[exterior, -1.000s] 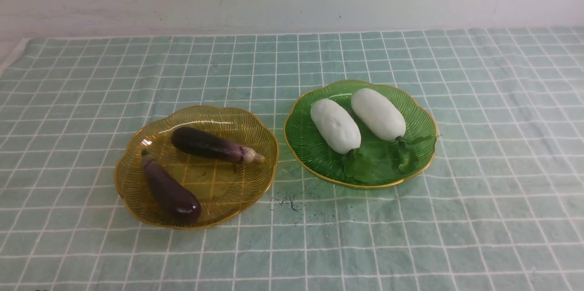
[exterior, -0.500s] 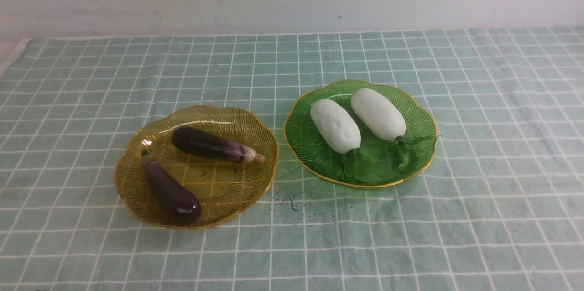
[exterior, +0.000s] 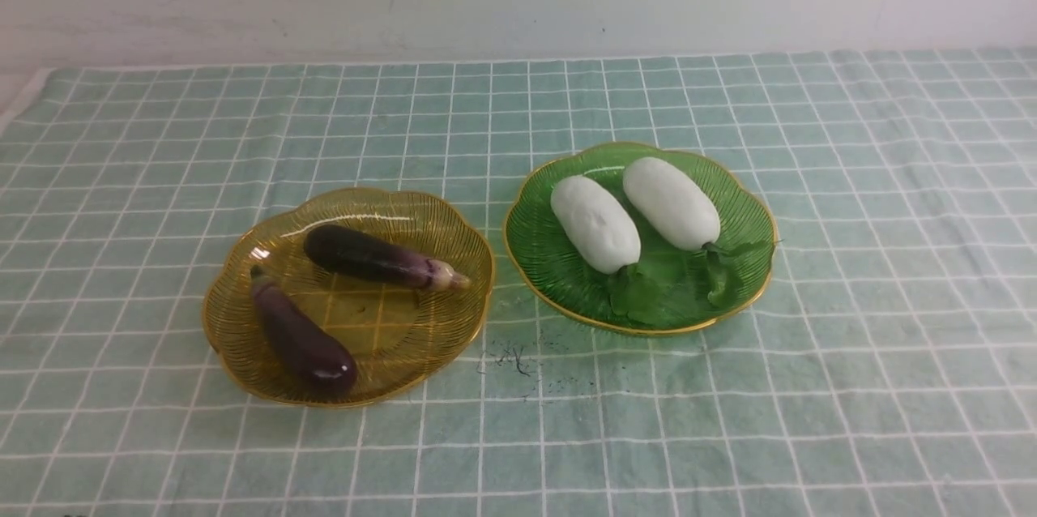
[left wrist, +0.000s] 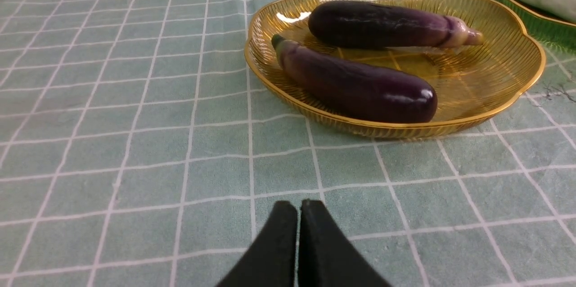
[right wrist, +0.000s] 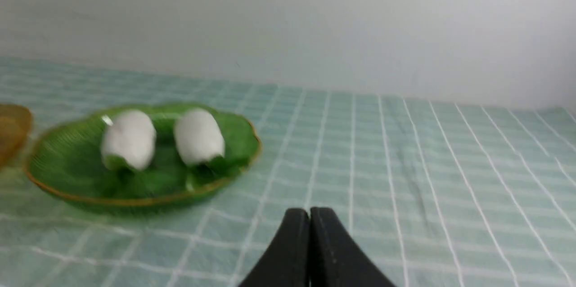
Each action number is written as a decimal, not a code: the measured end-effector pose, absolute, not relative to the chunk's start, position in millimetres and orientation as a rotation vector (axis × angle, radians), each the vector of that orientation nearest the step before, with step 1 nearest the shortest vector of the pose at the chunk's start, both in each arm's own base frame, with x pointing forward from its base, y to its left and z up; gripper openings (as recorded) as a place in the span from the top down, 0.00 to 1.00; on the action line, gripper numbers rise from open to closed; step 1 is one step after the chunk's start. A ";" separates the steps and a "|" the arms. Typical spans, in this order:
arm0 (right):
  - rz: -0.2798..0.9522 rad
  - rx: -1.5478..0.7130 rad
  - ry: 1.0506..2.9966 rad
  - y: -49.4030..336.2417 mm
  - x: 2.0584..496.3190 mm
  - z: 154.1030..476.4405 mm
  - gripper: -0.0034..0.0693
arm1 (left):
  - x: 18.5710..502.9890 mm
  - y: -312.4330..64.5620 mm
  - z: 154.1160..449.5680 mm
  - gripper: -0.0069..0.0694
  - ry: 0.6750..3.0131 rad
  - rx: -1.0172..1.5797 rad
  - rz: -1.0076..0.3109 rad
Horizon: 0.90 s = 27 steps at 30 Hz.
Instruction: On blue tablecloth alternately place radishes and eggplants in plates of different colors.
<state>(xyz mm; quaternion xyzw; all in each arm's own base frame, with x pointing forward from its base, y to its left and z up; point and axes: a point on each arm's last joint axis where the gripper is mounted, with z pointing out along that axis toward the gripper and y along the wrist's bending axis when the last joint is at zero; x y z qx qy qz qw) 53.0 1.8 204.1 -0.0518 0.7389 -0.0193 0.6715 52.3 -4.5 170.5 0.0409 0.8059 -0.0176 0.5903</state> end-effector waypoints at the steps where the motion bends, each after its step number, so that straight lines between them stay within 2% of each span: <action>1: -0.067 -0.088 1.712 -0.1 54.2 192.2 0.97 | 52.3 -4.5 170.5 0.92 1.876 0.095 -0.041; 2: -0.087 -0.051 1.758 -2.1 54.5 182.8 0.97 | 52.3 -4.5 170.3 0.92 1.878 0.095 -0.041; 6: -0.114 0.004 1.778 -4.9 54.1 180.8 0.97 | 52.3 -4.5 170.2 0.92 1.879 0.095 -0.041; 27: -0.118 0.008 1.778 -5.2 54.1 180.8 0.97 | 52.2 -4.4 170.2 0.92 1.880 0.096 -0.041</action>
